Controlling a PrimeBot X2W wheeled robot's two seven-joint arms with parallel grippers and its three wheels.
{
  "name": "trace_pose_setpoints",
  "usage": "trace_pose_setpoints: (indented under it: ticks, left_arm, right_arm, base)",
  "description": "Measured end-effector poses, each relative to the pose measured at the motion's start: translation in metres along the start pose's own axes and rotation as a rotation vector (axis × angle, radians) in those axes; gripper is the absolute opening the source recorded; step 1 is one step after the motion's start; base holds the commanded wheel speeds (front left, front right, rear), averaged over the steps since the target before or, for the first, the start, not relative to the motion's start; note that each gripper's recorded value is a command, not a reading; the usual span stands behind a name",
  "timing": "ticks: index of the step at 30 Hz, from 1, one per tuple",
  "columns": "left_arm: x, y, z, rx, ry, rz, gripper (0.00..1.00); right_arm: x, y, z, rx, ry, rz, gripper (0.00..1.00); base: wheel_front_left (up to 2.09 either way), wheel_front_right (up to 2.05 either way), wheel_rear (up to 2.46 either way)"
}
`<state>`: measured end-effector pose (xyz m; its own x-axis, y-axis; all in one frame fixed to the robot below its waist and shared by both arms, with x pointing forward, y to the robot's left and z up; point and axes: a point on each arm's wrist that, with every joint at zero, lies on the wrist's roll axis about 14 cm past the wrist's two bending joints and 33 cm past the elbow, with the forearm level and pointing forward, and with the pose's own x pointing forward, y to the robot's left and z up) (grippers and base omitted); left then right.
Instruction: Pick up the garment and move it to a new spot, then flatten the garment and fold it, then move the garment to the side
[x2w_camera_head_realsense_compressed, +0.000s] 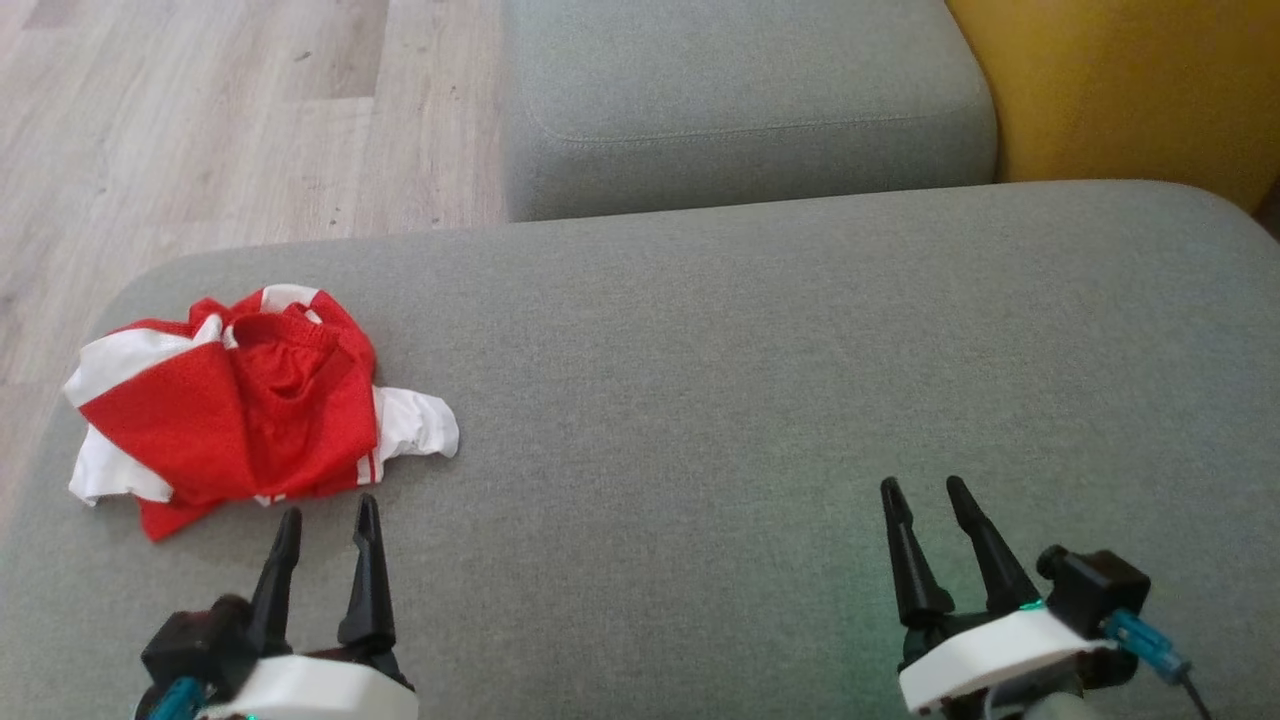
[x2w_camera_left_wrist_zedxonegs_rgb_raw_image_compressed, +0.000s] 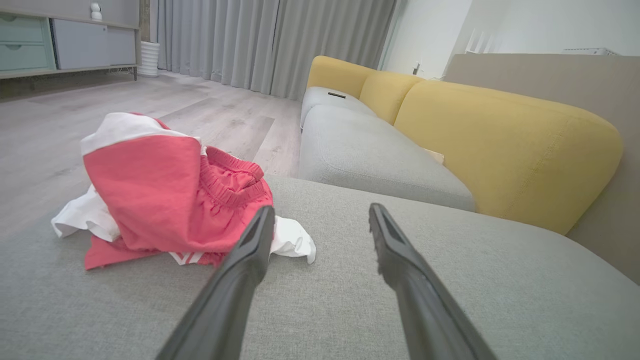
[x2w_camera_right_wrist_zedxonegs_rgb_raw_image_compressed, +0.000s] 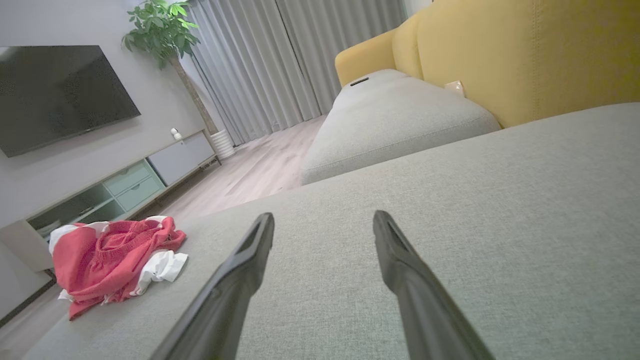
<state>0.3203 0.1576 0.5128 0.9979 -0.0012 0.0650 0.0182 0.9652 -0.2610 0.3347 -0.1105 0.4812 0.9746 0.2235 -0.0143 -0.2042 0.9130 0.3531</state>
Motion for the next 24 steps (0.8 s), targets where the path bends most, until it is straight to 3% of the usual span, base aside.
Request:
trace_pose_setpoints:
  ticks: [4, 18, 24]
  left_arm:
    - [-0.002, -0.001, 0.002, 0.043, -0.015, -0.009, 1.00]
    - [-0.013, -0.007, 0.000, 0.170, -0.037, -0.039, 1.00]
    - [-0.015, -0.003, -0.005, 0.134, -0.016, -0.027, 1.00]
  right_arm:
    - [-0.001, 0.005, -0.003, -0.084, 0.009, 0.024, 1.00]
    - [-0.011, 0.004, -0.009, -0.203, 0.009, 0.036, 1.00]
    - [-0.011, 0.000, -0.009, -0.202, 0.011, 0.025, 1.00]
  base:
    - [0.00, 0.00, 0.00]
    - [0.00, 0.00, 0.00]
    - [0.00, 0.00, 0.00]
